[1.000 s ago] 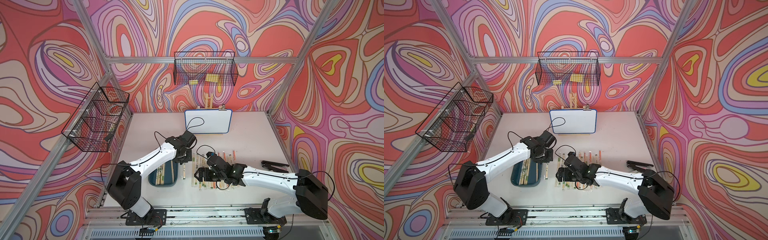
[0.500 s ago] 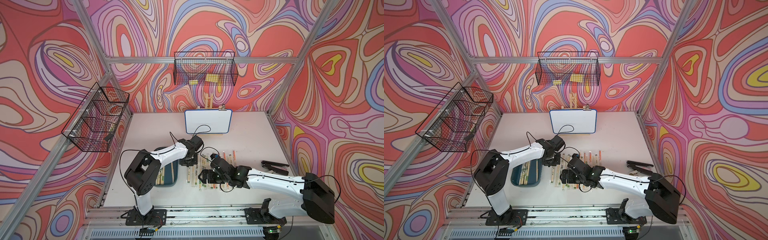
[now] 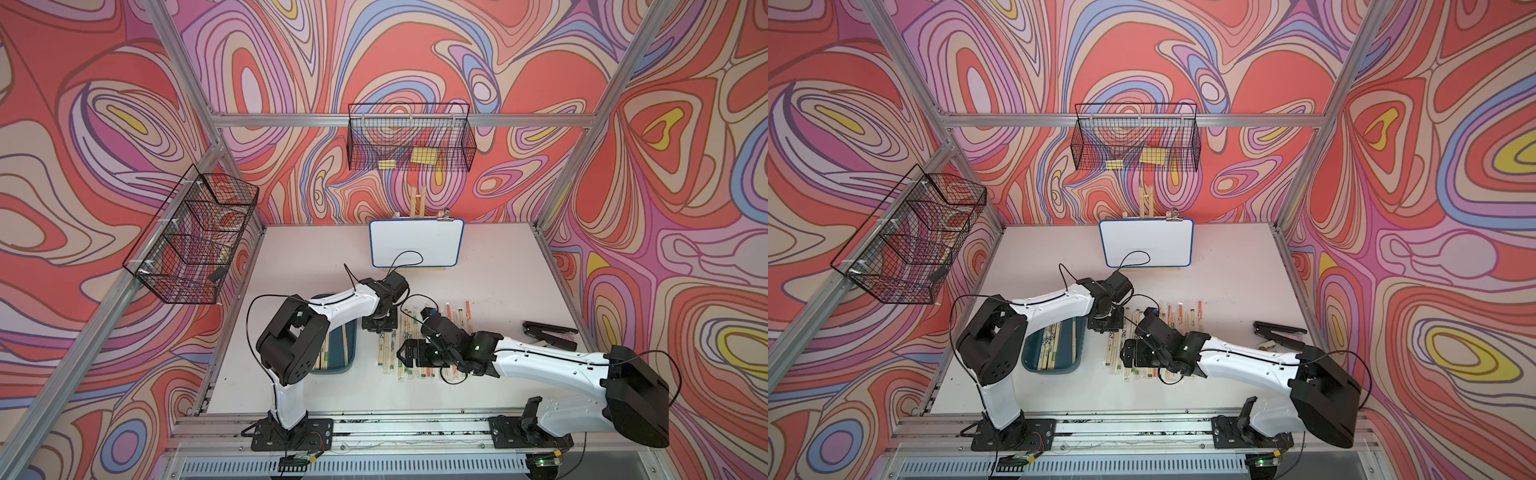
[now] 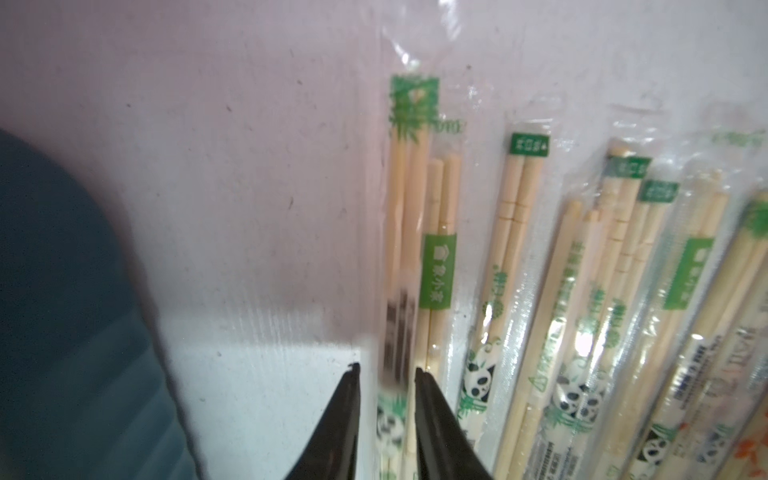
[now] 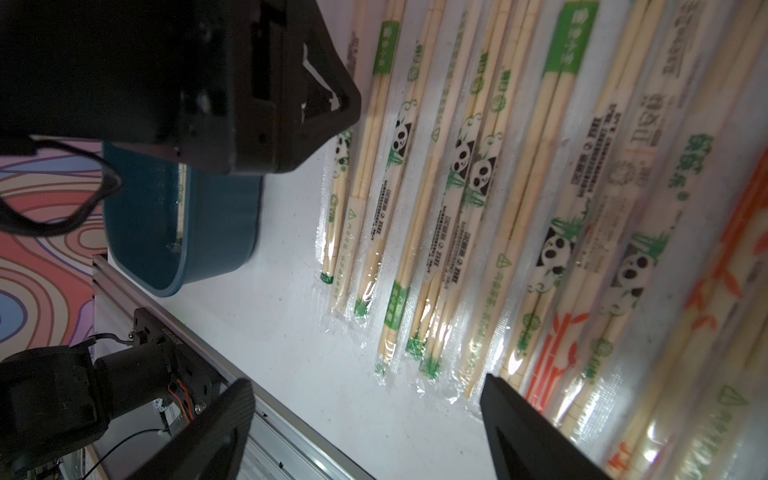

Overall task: Take the paired disposable chopsticks out of the storage box
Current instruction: Place the paired disposable chopsticks at the center of the board.

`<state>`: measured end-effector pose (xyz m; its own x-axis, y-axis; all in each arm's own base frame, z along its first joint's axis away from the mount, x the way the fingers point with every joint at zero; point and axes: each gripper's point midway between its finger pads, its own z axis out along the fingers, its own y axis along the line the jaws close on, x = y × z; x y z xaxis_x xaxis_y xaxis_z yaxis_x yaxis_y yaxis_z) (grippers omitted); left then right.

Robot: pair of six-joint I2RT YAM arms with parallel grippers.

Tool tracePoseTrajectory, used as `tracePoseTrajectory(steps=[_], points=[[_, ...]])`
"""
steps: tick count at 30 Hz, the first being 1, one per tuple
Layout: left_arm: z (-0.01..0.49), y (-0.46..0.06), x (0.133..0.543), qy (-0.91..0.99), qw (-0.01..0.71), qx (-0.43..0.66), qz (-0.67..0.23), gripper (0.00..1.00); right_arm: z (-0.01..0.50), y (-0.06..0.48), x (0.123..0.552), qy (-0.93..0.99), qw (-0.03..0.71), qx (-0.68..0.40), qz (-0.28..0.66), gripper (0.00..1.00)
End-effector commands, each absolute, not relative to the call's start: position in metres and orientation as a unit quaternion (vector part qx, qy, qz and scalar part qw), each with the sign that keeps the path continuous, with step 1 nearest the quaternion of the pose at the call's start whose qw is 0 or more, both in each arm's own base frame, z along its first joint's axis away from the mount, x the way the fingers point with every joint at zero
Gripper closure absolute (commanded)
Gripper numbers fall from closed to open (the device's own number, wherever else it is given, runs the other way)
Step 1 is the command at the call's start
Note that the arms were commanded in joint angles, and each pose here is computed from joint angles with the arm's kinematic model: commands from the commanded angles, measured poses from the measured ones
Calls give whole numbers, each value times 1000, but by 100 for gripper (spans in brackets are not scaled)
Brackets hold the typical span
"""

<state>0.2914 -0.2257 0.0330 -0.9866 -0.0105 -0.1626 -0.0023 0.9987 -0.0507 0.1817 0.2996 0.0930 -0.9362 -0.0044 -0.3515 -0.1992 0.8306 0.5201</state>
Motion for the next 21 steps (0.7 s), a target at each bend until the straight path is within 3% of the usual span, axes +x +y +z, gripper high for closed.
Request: tracePoseTrajectory(steps=[1, 12, 21], points=[[39, -231, 294, 995, 89, -4, -36, 69, 94, 300, 184, 942, 176, -60, 278, 9], [100, -218, 296, 987, 152, -4, -46, 60, 108, 304, 188, 938, 188, -66, 283, 9], [131, -165, 287, 982, 189, -30, 12, 49, 133, 320, 200, 936, 199, -82, 279, 9]])
